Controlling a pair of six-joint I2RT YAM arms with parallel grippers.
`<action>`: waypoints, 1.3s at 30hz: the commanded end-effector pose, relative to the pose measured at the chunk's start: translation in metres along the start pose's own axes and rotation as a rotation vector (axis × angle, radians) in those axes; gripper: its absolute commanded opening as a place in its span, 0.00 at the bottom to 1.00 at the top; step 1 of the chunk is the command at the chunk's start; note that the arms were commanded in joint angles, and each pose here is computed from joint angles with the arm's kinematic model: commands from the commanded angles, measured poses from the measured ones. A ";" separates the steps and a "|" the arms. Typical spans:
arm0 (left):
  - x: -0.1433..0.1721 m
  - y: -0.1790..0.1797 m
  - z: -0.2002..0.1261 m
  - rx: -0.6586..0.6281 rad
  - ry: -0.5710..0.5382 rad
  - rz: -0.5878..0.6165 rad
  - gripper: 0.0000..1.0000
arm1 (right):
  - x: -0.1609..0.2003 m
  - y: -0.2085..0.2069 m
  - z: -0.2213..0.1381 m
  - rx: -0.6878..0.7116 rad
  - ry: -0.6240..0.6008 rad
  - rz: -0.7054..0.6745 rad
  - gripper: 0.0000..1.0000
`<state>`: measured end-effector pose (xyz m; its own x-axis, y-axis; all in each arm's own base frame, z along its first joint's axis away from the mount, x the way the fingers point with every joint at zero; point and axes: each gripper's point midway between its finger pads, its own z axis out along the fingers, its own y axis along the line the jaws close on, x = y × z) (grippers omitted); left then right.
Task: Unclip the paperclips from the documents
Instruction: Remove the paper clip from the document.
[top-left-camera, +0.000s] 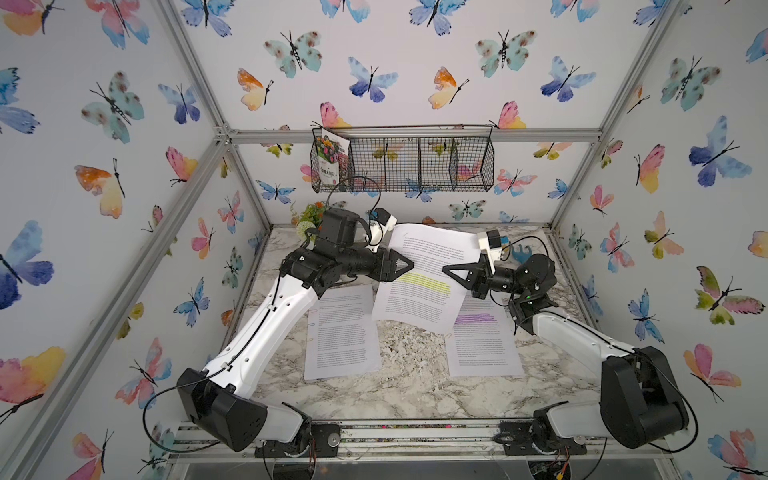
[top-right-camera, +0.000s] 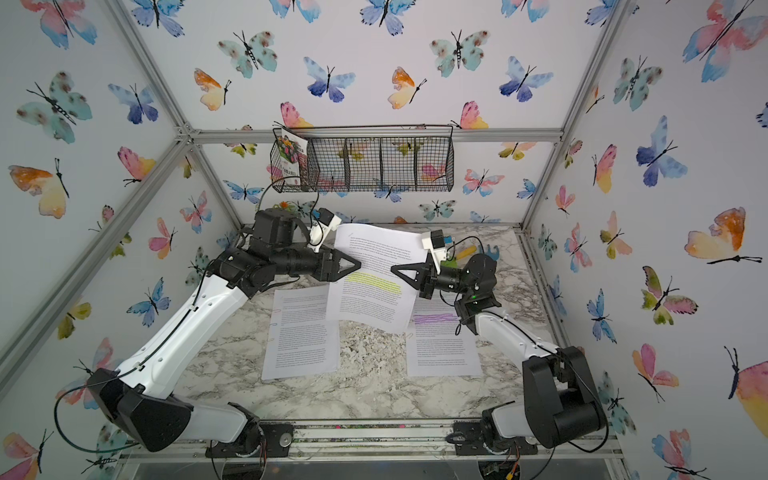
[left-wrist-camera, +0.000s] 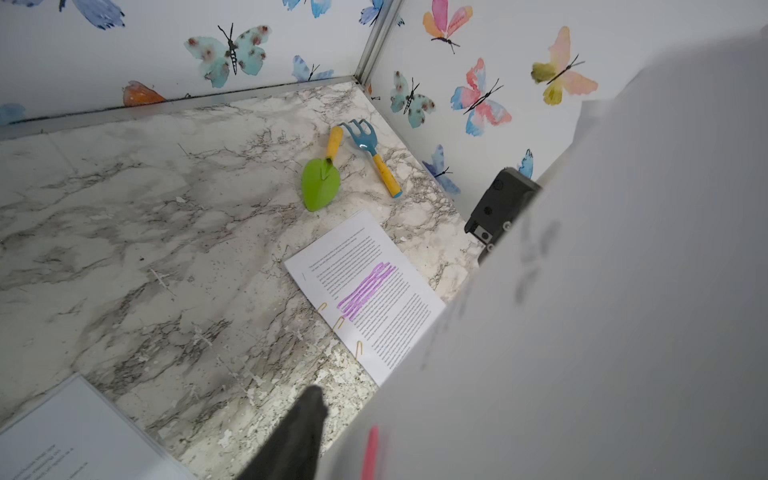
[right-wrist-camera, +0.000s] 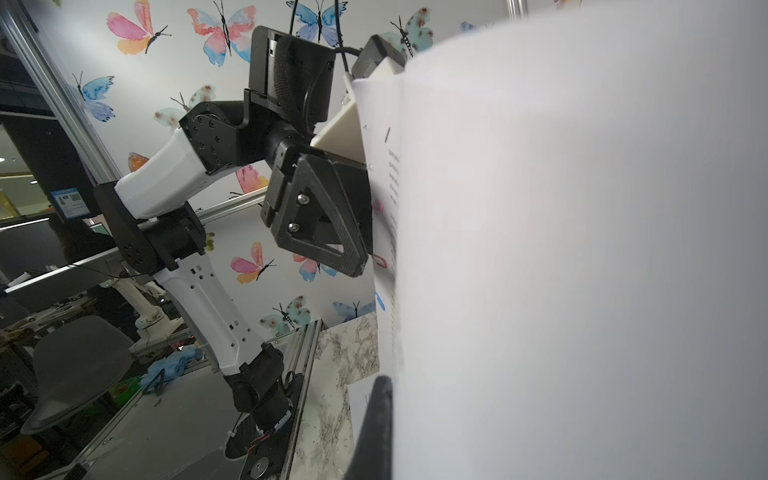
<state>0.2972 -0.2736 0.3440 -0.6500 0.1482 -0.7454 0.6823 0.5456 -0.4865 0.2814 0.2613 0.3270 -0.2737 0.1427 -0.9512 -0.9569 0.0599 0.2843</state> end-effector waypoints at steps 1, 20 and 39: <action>-0.012 -0.004 -0.013 -0.012 -0.058 0.035 0.35 | -0.003 0.010 0.000 -0.032 0.030 -0.017 0.02; -0.010 0.005 -0.022 -0.020 -0.035 0.032 0.01 | 0.001 0.007 -0.001 -0.003 0.048 -0.014 0.02; -0.014 0.057 -0.051 -0.221 -0.090 -0.038 0.00 | 0.016 -0.017 -0.015 0.100 0.082 0.031 0.02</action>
<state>0.3236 -0.2262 0.3450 -0.6450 0.0897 -0.7589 0.6127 0.6542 -0.4434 0.2885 0.2539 0.2989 -0.3514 0.0678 -0.9338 -0.9261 0.1213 0.3573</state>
